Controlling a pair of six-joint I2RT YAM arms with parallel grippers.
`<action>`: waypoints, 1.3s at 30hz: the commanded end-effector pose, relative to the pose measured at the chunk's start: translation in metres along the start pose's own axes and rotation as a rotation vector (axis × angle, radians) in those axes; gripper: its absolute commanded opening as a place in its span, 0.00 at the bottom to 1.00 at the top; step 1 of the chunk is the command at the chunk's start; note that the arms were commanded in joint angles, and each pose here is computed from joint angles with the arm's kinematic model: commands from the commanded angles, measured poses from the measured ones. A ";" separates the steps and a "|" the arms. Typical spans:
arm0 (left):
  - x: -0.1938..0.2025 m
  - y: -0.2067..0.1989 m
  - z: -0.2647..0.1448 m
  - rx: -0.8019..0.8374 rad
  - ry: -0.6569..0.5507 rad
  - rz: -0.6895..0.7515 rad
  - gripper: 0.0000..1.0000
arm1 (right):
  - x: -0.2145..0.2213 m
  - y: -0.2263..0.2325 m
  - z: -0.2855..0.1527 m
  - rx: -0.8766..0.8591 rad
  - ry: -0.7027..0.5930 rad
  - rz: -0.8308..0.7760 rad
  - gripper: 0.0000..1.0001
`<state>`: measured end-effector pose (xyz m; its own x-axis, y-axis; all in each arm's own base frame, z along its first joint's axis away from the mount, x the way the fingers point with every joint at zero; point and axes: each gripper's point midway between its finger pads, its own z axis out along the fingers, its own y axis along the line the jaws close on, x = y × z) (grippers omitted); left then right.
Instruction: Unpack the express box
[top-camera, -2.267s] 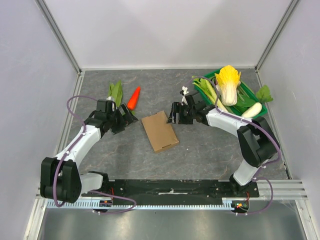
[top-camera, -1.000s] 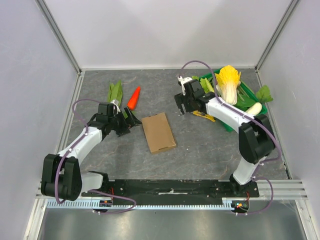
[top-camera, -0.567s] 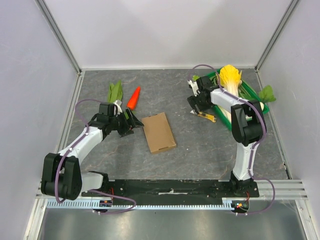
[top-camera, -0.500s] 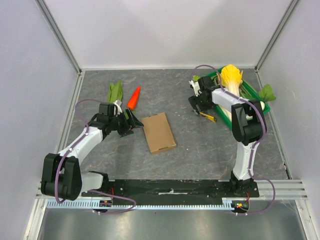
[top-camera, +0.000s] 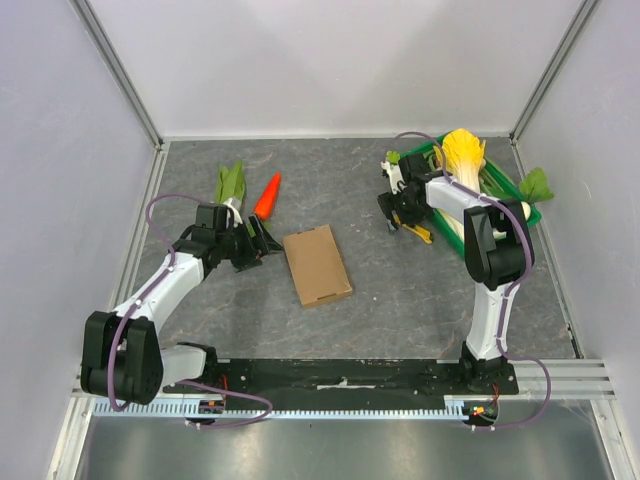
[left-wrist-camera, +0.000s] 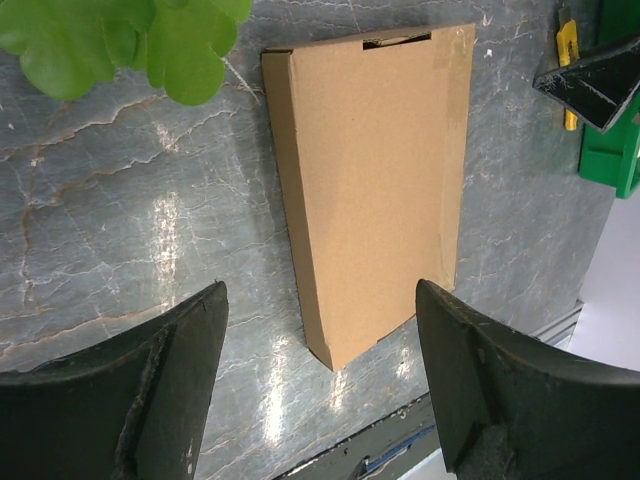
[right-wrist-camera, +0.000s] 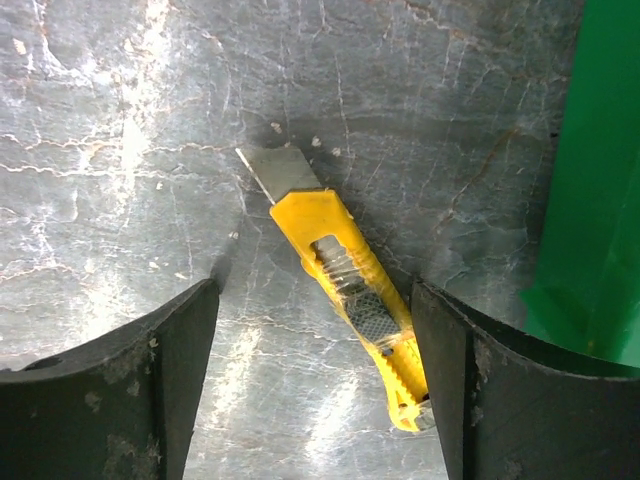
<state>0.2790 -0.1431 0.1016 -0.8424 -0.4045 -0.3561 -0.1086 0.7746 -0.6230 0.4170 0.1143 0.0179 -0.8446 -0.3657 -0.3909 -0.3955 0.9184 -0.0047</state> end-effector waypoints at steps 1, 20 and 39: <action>-0.017 -0.008 -0.006 -0.001 -0.055 0.063 0.81 | 0.015 0.017 -0.009 -0.037 0.030 0.051 0.83; -0.023 -0.013 -0.014 0.001 -0.078 0.101 0.81 | 0.045 0.042 -0.005 0.150 0.063 0.088 0.22; -0.020 -0.110 -0.063 0.420 0.030 0.251 0.84 | -0.027 0.191 -0.154 -0.322 -0.301 -0.083 0.00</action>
<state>0.2822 -0.1703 0.1724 -0.8561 -0.2950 -0.4243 0.1144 0.6925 -0.7123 0.3302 0.2451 0.1274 -0.7426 -0.3225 -0.5870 -0.4852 0.8632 0.1397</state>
